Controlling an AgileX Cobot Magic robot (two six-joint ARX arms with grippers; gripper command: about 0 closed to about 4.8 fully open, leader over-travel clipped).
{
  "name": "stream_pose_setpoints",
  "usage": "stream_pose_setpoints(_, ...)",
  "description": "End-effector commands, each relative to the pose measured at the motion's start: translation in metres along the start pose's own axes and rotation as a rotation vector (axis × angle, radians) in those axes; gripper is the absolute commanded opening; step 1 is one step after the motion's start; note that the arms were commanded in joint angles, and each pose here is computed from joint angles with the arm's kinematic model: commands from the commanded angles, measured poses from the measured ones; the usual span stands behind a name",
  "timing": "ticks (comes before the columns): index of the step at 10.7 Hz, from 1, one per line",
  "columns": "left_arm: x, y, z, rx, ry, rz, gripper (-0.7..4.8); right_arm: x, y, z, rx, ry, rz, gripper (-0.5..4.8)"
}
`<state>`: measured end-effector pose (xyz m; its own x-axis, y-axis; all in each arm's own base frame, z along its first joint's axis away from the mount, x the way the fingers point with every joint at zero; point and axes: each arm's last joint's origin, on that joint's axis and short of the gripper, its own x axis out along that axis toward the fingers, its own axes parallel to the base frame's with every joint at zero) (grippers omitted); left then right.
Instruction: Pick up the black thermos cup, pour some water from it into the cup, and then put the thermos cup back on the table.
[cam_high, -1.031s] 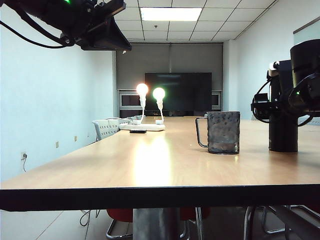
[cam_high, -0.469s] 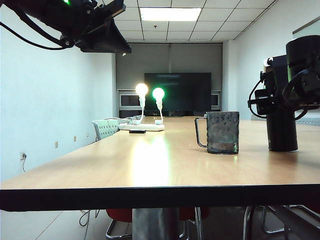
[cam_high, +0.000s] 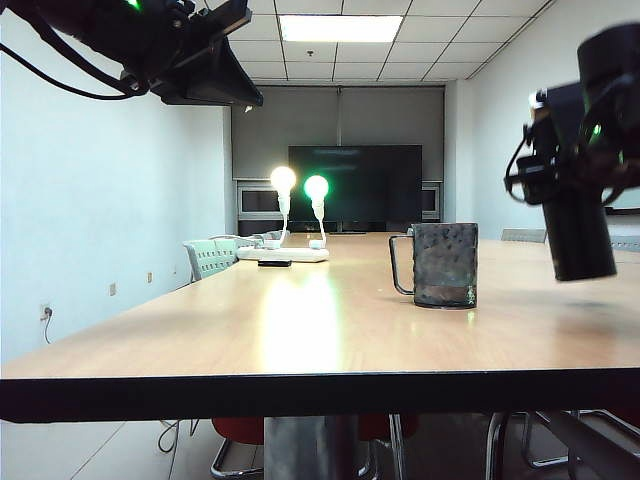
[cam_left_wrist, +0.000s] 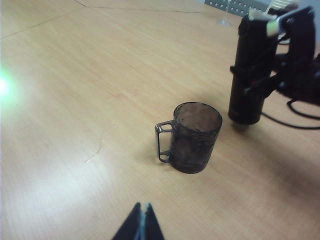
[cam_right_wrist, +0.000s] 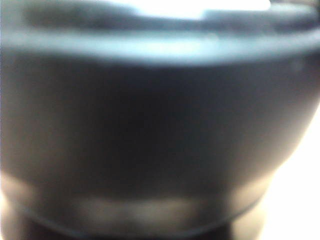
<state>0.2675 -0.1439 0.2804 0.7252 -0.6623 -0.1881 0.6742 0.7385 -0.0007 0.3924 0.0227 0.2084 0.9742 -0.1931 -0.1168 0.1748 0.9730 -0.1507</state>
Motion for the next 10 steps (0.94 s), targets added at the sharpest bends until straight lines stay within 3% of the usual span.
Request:
stream_pose_setpoints(1, 0.011, 0.002, -0.005, 0.001, -0.004, -0.007, -0.05, -0.013, -0.008, 0.034, -0.061, -0.097, -0.022, 0.94)
stream_pose_setpoints(5, 0.041, 0.01, -0.026, 0.002, -0.008, -0.007, -0.06, -0.016, -0.002, 0.036, -0.233, -0.086, 0.002, 0.94)
stream_pose_setpoints(10, 0.103, 0.025, -0.035, -0.01, 0.027, -0.046, -0.06, -0.022, 0.018, 0.036, -0.452, -0.088, 0.06, 0.94)
